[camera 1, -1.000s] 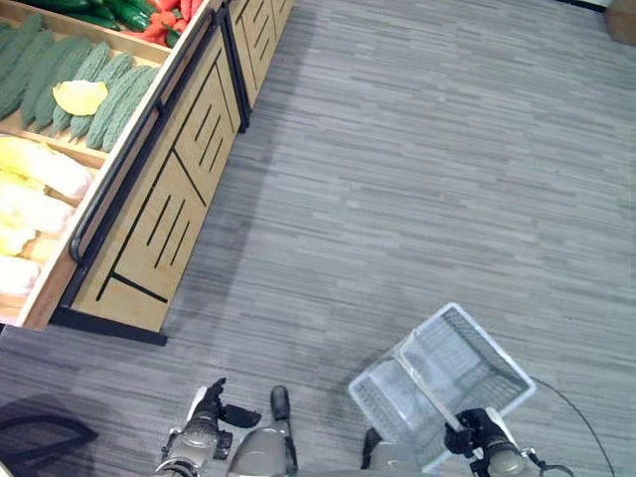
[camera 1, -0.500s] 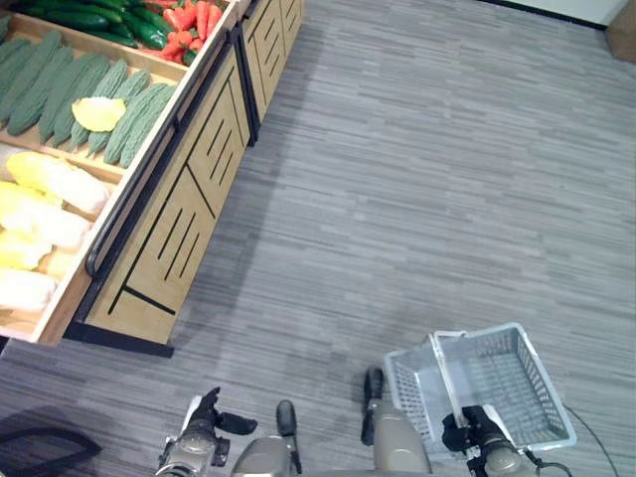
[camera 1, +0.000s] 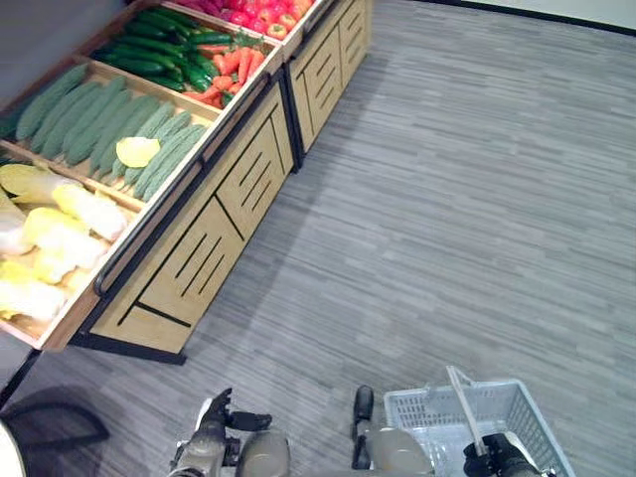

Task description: Get the vegetables into the basket

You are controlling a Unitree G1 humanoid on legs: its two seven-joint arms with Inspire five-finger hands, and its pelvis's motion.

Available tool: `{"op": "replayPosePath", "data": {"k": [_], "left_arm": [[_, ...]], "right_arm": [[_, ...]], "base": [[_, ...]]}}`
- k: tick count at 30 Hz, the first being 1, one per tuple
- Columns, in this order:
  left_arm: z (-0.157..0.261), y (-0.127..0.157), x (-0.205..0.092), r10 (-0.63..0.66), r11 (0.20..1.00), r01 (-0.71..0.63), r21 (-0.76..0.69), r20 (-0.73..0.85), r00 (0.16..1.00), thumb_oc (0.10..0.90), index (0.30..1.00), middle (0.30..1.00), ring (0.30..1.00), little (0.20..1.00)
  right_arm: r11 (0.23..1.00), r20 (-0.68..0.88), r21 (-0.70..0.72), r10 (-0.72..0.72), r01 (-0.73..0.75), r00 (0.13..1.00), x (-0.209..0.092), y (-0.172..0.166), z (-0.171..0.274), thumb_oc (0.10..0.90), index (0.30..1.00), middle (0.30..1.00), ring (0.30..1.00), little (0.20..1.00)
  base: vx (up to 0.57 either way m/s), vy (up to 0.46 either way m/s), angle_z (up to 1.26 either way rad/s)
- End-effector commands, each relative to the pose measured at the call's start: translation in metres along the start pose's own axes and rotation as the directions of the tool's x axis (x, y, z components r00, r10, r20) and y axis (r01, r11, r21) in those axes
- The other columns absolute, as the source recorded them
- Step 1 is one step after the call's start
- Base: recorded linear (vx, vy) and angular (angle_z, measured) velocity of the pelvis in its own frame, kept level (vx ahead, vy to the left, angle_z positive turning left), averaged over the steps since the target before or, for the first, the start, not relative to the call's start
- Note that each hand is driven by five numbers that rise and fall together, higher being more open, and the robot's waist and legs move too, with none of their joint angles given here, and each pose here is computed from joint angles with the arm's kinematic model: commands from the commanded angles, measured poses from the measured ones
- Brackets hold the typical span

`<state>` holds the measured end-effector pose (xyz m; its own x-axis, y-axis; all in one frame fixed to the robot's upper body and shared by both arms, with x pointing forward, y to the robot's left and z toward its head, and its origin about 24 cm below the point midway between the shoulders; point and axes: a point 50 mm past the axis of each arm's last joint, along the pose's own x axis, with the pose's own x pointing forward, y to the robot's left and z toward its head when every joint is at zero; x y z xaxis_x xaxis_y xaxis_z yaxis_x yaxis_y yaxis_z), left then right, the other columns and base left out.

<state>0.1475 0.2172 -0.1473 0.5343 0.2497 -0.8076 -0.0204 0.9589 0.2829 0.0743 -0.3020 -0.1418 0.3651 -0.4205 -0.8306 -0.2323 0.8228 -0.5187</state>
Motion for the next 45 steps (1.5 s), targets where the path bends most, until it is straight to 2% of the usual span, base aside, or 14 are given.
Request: {"op": "replayPosePath", "data": {"k": [1, 10, 24, 30, 35, 45], "left_arm": [[-0.003, -0.006, -0.002, -0.002, 1.000, 0.002, 0.029, -0.001, 1.000, 0.900, 1.000, 1.000, 1.000, 1.000], [-0.014, -0.002, -0.004, 0.018, 0.999, -0.017, 0.036, -0.040, 0.999, 0.900, 1.000, 1.000, 1.000, 1.000], [-0.003, 0.022, 0.000, 0.067, 0.997, -0.067, 0.038, -0.001, 0.998, 0.900, 1.000, 1.000, 1.000, 1.000], [-0.011, 0.030, 0.000, 0.089, 0.995, -0.087, 0.045, -0.037, 0.995, 0.900, 1.000, 1.000, 1.000, 1.000], [-0.019, 0.027, -0.002, 0.071, 0.996, -0.066, 0.062, -0.070, 0.995, 0.900, 1.000, 1.000, 1.000, 1.000], [-0.021, 0.017, -0.003, 0.061, 0.997, -0.058, 0.046, -0.078, 0.995, 0.900, 1.000, 1.000, 1.000, 1.000]], "right_arm": [[0.996, -0.060, 0.019, -0.088, 0.090, 0.994, -0.004, -0.026, -0.026, 0.400, 0.300, 0.300, 0.300, 0.300], [0.998, -0.095, 0.016, -0.055, 0.057, 0.994, -0.006, -0.013, -0.034, 0.400, 0.300, 0.300, 0.300, 0.300], [1.000, 0.003, -0.004, -0.012, 0.012, 1.000, -0.001, -0.003, -0.003, 0.400, 0.300, 0.300, 0.300, 0.300], [1.000, 0.025, -0.008, 0.004, -0.003, 1.000, 0.000, 0.002, 0.005, 0.400, 0.300, 0.300, 0.300, 0.300], [1.000, -0.031, 0.015, 0.025, -0.025, 0.999, -0.003, 0.006, -0.012, 0.400, 0.300, 0.300, 0.300, 0.300], [0.999, -0.007, -0.052, -0.015, 0.015, 1.000, -0.001, -0.018, -0.010, 0.400, 0.300, 0.300, 0.300, 0.300]], "base": [[0.25, 0.011, 0.96], [0.31, 0.157, 0.15], [0.20, 0.201, 0.23], [0.23, -0.109, 0.59], [0.26, -0.180, 0.83], [0.12, -0.265, 0.61]]}}
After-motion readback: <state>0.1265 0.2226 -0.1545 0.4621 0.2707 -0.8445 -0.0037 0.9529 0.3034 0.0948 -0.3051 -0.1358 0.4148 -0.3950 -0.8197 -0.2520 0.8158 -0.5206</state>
